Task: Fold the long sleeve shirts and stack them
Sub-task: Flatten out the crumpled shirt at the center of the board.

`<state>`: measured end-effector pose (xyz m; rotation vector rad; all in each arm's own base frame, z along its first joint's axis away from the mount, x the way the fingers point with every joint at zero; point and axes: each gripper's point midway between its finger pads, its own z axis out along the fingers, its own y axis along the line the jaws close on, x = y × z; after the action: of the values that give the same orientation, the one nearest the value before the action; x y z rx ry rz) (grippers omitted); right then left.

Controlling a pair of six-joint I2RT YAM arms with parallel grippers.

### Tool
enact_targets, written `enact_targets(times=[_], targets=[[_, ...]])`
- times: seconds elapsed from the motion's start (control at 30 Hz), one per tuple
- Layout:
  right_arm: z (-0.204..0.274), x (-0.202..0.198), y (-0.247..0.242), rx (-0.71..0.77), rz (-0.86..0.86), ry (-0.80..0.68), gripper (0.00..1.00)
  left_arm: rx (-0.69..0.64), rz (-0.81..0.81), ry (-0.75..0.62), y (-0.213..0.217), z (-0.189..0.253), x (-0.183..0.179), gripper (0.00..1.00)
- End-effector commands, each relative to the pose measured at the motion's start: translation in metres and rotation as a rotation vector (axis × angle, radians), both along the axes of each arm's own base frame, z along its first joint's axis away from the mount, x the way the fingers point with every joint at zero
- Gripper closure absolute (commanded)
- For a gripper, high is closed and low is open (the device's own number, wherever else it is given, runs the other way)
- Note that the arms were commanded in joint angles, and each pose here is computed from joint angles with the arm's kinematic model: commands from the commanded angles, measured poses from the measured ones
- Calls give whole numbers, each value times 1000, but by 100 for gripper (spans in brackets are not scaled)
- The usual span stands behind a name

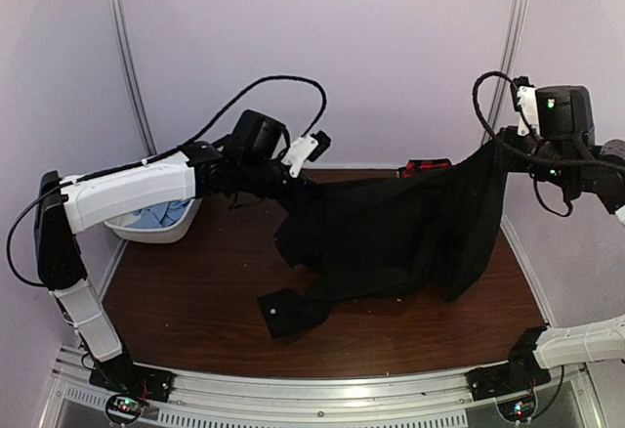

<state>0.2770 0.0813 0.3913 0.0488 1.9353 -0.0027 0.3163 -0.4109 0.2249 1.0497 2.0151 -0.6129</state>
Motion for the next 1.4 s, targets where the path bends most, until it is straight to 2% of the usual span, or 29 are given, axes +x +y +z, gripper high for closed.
enact_targets(times=[0.0,0.13,0.27,0.37,0.53,0.73,0.97,1.23,1.37], targets=[[46,1,5,-6,54,-81,100,-118,147,-169,44,109,37,100],[80,0,0,-12,40,-145,100,-205,275,-303,81,187,54,100],[106,-2,3,27,64,-209,100,-266,309,-427,101,251,46,100],[105,2,10,25,87,-202,100,-265,306,-447,106,261,41,100],[96,11,16,-8,90,-164,100,-233,282,-434,108,246,35,100],[85,14,14,-32,71,-140,100,-154,254,-347,103,193,34,100],[67,10,8,-61,65,-92,100,-134,111,-239,80,150,21,100],[27,5,16,-78,114,17,100,-143,74,-203,72,138,18,100],[9,9,1,-129,20,74,100,-142,89,-181,69,129,23,100]])
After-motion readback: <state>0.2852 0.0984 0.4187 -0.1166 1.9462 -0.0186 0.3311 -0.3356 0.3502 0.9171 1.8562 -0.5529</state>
